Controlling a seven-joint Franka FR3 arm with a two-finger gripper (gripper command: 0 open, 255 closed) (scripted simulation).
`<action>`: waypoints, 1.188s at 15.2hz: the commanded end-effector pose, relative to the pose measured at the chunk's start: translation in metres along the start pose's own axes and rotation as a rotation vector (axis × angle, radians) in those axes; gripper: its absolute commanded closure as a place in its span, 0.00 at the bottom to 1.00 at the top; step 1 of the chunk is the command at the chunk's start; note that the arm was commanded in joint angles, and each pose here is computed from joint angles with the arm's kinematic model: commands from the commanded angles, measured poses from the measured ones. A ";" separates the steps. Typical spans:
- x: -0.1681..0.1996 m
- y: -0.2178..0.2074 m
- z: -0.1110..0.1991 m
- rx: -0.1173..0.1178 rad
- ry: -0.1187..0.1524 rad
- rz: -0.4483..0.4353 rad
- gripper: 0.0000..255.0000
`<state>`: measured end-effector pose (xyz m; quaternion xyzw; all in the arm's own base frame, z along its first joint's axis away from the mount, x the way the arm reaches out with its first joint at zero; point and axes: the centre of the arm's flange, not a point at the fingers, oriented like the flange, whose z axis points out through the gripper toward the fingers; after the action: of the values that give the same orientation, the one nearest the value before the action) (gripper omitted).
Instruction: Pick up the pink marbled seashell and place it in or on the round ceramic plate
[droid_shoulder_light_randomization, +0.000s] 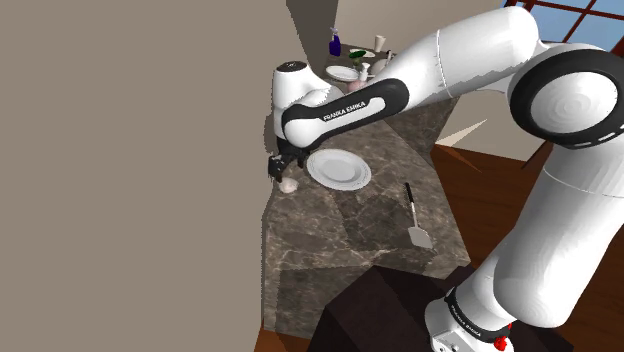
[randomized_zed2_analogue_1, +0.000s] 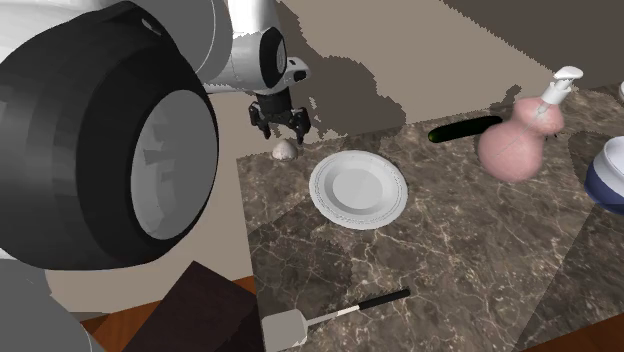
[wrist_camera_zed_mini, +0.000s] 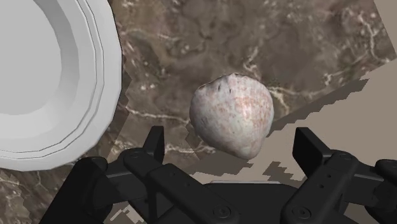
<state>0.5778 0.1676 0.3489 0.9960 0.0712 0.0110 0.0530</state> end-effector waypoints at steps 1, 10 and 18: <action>0.008 -0.003 0.019 0.008 0.013 0.003 0.00; 0.008 -0.004 0.049 0.008 0.013 0.003 0.00; 0.010 0.003 0.046 0.008 0.013 0.003 1.00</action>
<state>0.5825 0.1643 0.3158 0.9958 0.0728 0.0201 0.0516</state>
